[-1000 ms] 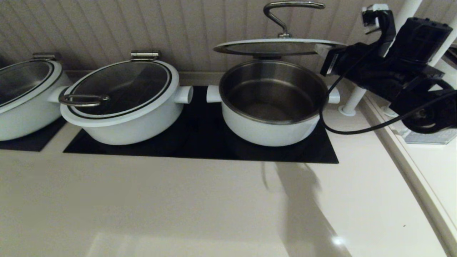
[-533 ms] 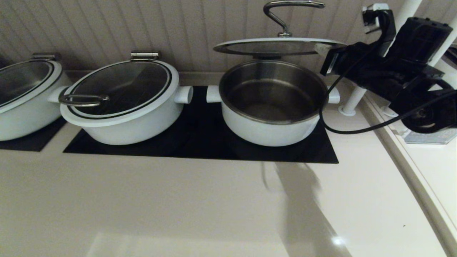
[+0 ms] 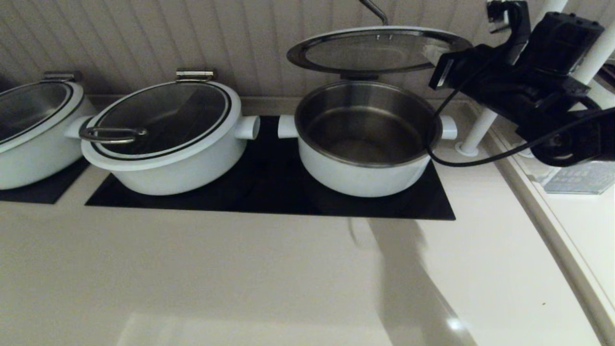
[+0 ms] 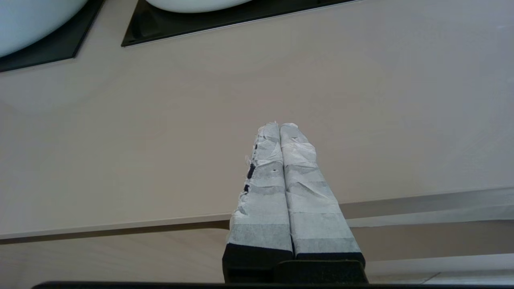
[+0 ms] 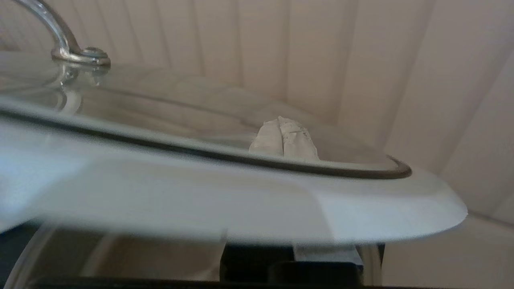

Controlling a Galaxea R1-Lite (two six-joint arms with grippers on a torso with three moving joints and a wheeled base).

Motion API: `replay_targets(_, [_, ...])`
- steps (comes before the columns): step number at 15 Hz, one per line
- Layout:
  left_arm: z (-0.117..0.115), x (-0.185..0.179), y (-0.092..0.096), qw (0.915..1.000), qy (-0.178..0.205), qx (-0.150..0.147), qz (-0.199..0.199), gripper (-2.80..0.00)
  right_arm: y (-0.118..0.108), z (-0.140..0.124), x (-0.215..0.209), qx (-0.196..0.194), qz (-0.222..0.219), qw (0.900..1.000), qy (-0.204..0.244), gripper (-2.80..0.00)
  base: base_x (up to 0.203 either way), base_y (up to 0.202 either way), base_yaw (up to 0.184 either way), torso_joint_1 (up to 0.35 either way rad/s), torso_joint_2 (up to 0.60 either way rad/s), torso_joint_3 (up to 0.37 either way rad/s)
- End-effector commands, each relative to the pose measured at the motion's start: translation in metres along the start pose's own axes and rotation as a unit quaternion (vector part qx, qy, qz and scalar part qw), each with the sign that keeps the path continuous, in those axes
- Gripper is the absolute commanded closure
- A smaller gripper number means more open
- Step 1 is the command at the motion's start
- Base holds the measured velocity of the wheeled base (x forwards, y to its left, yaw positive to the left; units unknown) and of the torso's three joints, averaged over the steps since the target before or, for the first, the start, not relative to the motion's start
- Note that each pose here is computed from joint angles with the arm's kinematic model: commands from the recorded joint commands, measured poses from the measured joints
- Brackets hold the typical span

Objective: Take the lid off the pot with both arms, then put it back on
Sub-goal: Open the pot lid completely

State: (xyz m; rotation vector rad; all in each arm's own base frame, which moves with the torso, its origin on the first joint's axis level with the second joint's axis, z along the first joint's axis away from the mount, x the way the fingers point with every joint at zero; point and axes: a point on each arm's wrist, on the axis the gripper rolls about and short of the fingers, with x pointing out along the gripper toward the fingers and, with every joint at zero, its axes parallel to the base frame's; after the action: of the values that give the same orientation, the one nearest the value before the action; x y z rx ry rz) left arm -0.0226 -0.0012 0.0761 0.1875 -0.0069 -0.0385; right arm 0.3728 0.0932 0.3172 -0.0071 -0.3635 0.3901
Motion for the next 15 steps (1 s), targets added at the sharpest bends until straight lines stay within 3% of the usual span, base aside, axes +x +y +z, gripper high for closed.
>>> replay_targets(1, [0.000, 0.000, 0.000, 1.0000, -0.001, 0.001, 0.001, 0.00, -0.002, -0.001, 0.006, -0.002, -0.002, 1.000, -0.007, 0.00, 0.000, 0.000, 0.000, 0.000, 0.00, 0.000])
replay_targets(8, [0.000, 0.000, 0.000, 0.9991, 0.002, -0.042, 0.005, 0.00, -0.005, 0.022, 0.013, -0.010, -0.004, 0.999, -0.048, 0.00, 0.000, 0.000, 0.000, 0.000, 0.00, 0.000])
replay_targets(15, [0.000, 0.000, 0.000, 0.9991, 0.002, -0.042, 0.005, 0.00, -0.004, 0.048, 0.004, -0.013, -0.002, 0.998, -0.068, 0.00, 0.000, 0.000, 0.000, 0.000, 0.00, 0.000])
